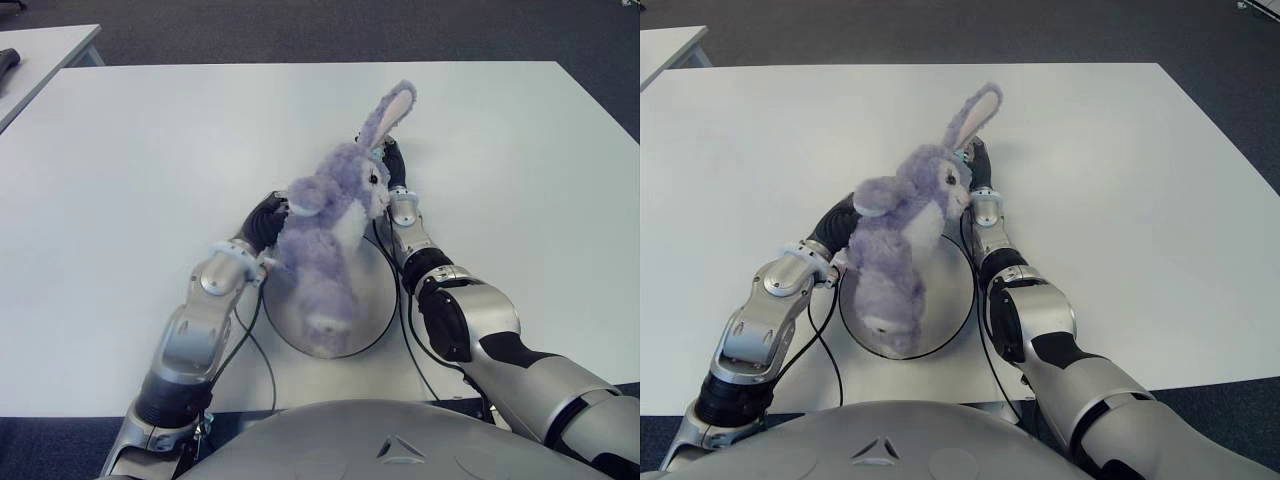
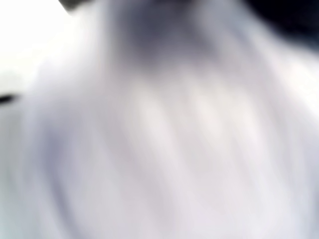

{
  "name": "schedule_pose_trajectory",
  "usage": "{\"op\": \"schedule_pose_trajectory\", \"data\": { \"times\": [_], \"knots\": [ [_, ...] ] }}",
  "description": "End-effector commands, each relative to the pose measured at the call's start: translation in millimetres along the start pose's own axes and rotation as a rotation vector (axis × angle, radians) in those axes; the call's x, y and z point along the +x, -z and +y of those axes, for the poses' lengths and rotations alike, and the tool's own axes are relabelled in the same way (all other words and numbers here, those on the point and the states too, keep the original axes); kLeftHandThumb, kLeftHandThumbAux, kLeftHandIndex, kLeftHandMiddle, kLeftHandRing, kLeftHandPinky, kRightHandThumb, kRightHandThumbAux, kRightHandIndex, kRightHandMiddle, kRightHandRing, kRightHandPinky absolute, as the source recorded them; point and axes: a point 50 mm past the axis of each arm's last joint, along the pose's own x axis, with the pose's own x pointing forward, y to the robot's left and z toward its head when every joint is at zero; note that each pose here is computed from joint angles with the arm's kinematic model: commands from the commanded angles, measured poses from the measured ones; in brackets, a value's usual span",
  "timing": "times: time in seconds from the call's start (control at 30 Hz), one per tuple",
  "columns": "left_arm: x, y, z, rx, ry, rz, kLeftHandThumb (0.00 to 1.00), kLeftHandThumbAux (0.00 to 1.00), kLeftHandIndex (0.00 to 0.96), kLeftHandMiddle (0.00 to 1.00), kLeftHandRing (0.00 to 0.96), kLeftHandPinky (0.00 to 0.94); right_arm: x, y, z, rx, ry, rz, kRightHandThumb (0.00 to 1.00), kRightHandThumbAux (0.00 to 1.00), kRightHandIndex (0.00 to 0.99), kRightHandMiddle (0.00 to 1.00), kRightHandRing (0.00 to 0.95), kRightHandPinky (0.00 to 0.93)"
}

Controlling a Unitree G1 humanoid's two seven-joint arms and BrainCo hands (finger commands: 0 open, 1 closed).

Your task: Put the doll into the plate.

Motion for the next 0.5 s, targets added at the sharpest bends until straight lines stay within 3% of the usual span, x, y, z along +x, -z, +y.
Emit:
{"op": "schedule_pose_trajectory", "data": {
  "times": [0.03,0.5],
  "knots": [
    [0.6,27.5,-13.0,0.022,0.025,0.095,0.400,0.618,0.105,0.259,0.296,0.310,-73.2,97.1,23.9,0.044,-0.033,0.431,0.144,0.940,0.293,0.320,0.298,0.243],
    [5.5,35.6,-5.1,0.071,0.018,0.093,0.320,0.617,0.064,0.182,0.220,0.239,-73.3,97.1,24.4,0.070,-0.029,0.434,0.172,0.941,0.283,0.314,0.299,0.249]
  ]
}}
